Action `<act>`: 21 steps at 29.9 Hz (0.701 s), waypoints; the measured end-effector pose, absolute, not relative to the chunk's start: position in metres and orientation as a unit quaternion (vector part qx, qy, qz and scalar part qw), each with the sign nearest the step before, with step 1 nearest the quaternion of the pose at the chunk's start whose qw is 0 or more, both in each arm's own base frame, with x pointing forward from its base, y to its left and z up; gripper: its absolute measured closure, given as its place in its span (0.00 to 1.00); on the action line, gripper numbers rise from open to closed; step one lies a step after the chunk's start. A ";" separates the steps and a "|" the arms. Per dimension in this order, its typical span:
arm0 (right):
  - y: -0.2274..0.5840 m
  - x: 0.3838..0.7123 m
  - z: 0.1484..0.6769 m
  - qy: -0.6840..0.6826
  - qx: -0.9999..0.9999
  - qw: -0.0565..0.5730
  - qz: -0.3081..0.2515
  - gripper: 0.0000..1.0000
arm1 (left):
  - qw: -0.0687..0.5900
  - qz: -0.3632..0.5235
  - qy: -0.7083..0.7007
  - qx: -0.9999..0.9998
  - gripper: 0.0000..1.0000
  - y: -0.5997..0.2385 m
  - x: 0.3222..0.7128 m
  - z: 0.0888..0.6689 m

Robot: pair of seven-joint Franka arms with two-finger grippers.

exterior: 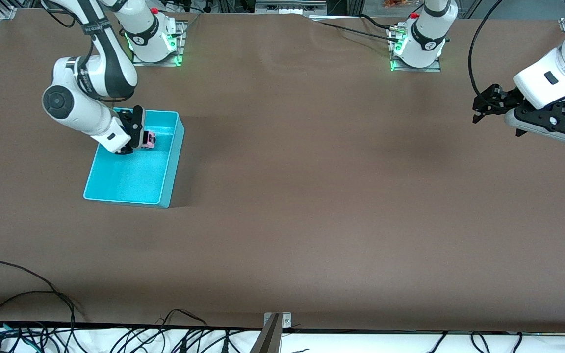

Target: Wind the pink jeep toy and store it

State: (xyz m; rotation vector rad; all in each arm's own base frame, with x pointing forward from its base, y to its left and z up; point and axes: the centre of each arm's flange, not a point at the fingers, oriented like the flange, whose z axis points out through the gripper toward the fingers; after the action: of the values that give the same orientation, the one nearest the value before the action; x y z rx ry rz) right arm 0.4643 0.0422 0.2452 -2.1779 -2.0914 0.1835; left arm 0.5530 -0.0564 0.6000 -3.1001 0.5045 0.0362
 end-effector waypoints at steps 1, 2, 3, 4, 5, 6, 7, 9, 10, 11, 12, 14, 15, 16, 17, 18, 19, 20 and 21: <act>0.042 0.461 0.240 -0.691 -0.718 0.056 0.058 0.49 | 0.000 0.011 0.161 -0.987 0.00 -0.057 0.553 0.600; 0.041 0.458 0.235 -0.691 -0.718 0.055 0.057 0.49 | 0.000 0.011 0.161 -0.987 0.00 -0.057 0.553 0.600; 0.041 0.455 0.231 -0.692 -0.718 0.054 0.055 0.49 | 0.000 0.011 0.162 -0.987 0.00 -0.058 0.553 0.600; 0.041 0.453 0.227 -0.692 -0.718 0.053 0.055 0.49 | 0.000 0.011 0.162 -0.987 0.00 -0.058 0.553 0.600; 0.041 0.451 0.224 -0.693 -0.717 0.053 0.055 0.49 | 0.000 0.011 0.162 -0.987 0.00 -0.058 0.553 0.600; 0.041 0.450 0.221 -0.693 -0.717 0.053 0.055 0.49 | 0.000 0.011 0.163 -0.987 0.00 -0.059 0.553 0.600; 0.041 0.450 0.219 -0.693 -0.717 0.053 0.055 0.49 | 0.000 0.011 0.163 -0.987 0.00 -0.059 0.553 0.600; 0.041 0.449 0.216 -0.693 -0.716 0.054 0.056 0.49 | 0.000 0.011 0.163 -0.987 0.00 -0.059 0.553 0.600; 0.041 0.449 0.215 -0.694 -0.716 0.054 0.056 0.49 | 0.000 0.011 0.163 -0.987 0.00 -0.059 0.553 0.600; 0.041 0.449 0.214 -0.694 -0.716 0.054 0.056 0.49 | 0.000 0.011 0.163 -0.987 0.00 -0.059 0.553 0.601; 0.041 0.449 0.213 -0.694 -0.716 0.054 0.056 0.49 | 0.000 0.011 0.163 -0.987 0.00 -0.059 0.553 0.601; 0.041 0.449 0.213 -0.694 -0.716 0.054 0.056 0.49 | 0.000 0.010 0.163 -0.987 0.00 -0.059 0.553 0.602; 0.041 0.449 0.213 -0.694 -0.716 0.054 0.056 0.48 | 0.000 0.009 0.163 -0.987 0.00 -0.059 0.553 0.602; 0.041 0.449 0.213 -0.694 -0.716 0.054 0.056 0.45 | 0.000 0.009 0.163 -0.987 0.00 -0.059 0.553 0.602; 0.041 0.449 0.213 -0.694 -0.716 0.054 0.056 0.37 | 0.000 0.009 0.163 -0.987 0.00 -0.059 0.553 0.603; 0.041 0.449 0.213 -0.694 -0.716 0.054 0.056 0.35 | 0.000 0.009 0.163 -0.987 0.00 -0.060 0.553 0.603; 0.041 0.450 0.214 -0.694 -0.716 0.054 0.055 0.30 | 0.000 0.008 0.164 -0.986 0.00 -0.060 0.553 0.603; 0.041 0.450 0.214 -0.694 -0.716 0.053 0.055 0.26 | 0.000 0.008 0.164 -0.986 0.00 -0.060 0.553 0.603; 0.041 0.450 0.214 -0.694 -0.716 0.053 0.055 0.21 | 0.000 0.008 0.164 -0.986 0.00 -0.061 0.553 0.603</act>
State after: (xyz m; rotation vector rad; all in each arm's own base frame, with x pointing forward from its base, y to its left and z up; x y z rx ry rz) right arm 0.4503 0.0410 0.2142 -2.1765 -2.1093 0.1661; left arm 0.5529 -0.0608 0.6032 -3.0977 0.5165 0.0256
